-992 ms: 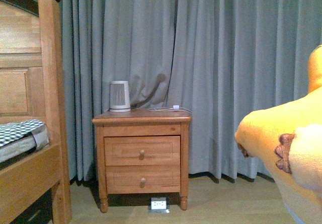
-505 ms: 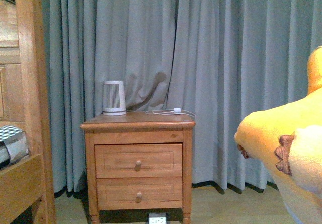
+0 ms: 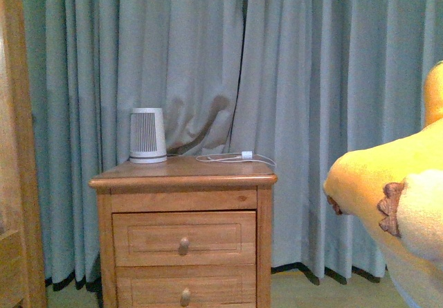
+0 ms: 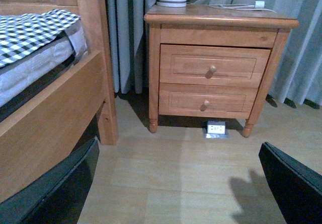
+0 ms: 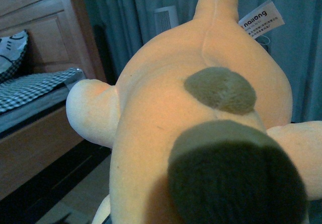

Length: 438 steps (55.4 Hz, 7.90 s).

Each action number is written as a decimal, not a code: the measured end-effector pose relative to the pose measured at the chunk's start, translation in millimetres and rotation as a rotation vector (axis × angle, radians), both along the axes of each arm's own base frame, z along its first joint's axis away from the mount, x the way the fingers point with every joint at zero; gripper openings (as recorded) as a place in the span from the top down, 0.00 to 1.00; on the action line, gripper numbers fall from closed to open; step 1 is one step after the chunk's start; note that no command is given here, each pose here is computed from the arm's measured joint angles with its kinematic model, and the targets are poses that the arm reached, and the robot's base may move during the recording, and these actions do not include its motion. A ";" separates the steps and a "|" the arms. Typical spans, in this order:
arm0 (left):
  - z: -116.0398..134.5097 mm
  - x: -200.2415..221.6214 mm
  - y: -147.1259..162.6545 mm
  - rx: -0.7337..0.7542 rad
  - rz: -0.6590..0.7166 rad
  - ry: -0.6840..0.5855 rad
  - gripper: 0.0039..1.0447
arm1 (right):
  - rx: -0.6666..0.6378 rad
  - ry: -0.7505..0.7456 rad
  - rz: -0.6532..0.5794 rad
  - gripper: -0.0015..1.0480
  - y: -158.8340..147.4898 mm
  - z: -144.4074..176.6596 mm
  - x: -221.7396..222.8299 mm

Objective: Put away toys

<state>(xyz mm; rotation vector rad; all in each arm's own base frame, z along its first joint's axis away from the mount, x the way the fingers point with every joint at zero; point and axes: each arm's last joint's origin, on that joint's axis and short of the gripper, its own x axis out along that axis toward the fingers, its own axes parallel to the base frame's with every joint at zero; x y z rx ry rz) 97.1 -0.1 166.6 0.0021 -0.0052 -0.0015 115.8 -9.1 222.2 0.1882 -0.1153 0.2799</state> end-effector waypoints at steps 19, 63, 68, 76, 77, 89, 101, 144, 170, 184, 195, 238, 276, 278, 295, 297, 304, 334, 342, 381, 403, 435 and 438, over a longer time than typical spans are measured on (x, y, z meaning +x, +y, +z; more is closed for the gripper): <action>0.0 0.0 0.3 0.000 0.008 0.000 0.05 | 0.000 0.005 0.009 0.82 0.3 -0.6 0.5; 0.0 0.0 0.1 0.000 0.001 0.000 0.05 | 0.001 0.001 -0.003 0.82 0.0 -0.3 0.2; 0.0 0.0 0.1 0.000 0.001 0.000 0.05 | 0.000 0.001 -0.002 0.82 0.0 -0.3 0.1; 0.0 0.0 0.1 0.000 0.002 0.000 0.05 | 0.000 0.001 -0.002 0.82 0.0 -0.3 0.1; 0.0 0.0 0.1 0.000 0.001 0.000 0.05 | 0.000 0.001 -0.003 0.82 0.0 -0.3 0.1; 0.0 0.0 0.1 0.000 0.001 0.000 0.05 | 0.000 0.001 -0.003 0.82 0.0 -0.3 0.1; 0.0 0.0 -0.1 0.000 -0.003 0.000 0.05 | 0.001 0.000 -0.010 0.82 -0.3 -0.2 0.0; 0.0 0.0 0.0 0.000 0.000 0.000 0.05 | 0.000 0.000 0.000 0.82 0.0 -0.2 0.0; 0.0 0.0 0.0 0.000 0.000 0.000 0.05 | 0.000 0.000 0.000 0.82 0.0 -0.2 0.0; 0.0 0.0 0.0 0.000 0.000 0.000 0.05 | 0.000 0.001 0.000 0.82 0.0 -0.3 0.0; 0.0 0.0 0.0 0.000 0.001 0.000 0.05 | 0.000 0.002 0.000 0.82 0.0 -0.4 0.2; 0.0 0.0 0.0 0.000 0.001 0.000 0.05 | 0.000 0.001 0.001 0.82 0.0 -0.3 0.1; 0.0 0.0 0.0 0.000 0.000 0.000 0.05 | -0.025 0.014 -0.024 0.82 0.4 -1.0 0.4; 0.0 0.0 0.0 0.000 0.000 0.000 0.05 | -0.072 0.024 -0.068 0.82 0.7 -0.3 0.6; 0.0 0.0 0.0 0.000 0.001 0.000 0.05 | -0.294 -0.179 -0.158 0.82 7.0 66.3 -13.7; 0.0 0.0 0.0 0.000 0.000 0.000 0.05 | -0.298 -0.191 -0.158 0.82 7.8 71.9 -14.8; 0.0 0.0 0.0 0.000 0.000 0.000 0.05 | -0.310 -0.253 -0.153 0.82 9.4 104.4 -14.6; 0.0 0.0 0.0 0.000 0.001 0.000 0.05 | -0.276 -0.393 -0.178 0.82 0.8 269.4 62.9; 0.0 0.0 0.0 0.000 0.000 0.000 0.05 | -0.266 -0.377 -0.166 0.82 8.8 299.1 98.1; 0.0 0.0 0.0 0.000 0.000 0.000 0.05 | 0.027 -0.096 0.117 0.82 73.8 347.0 241.2; 0.0 0.0 0.0 0.000 0.001 0.000 0.05 | 0.170 0.001 0.210 0.82 79.8 337.3 266.9; 0.0 0.0 0.0 0.000 0.001 0.000 0.05 | 0.298 0.106 0.263 0.82 88.5 309.6 289.4; 0.0 0.0 0.0 0.000 0.000 0.000 0.05 | 0.299 0.109 0.272 0.82 88.9 309.2 289.4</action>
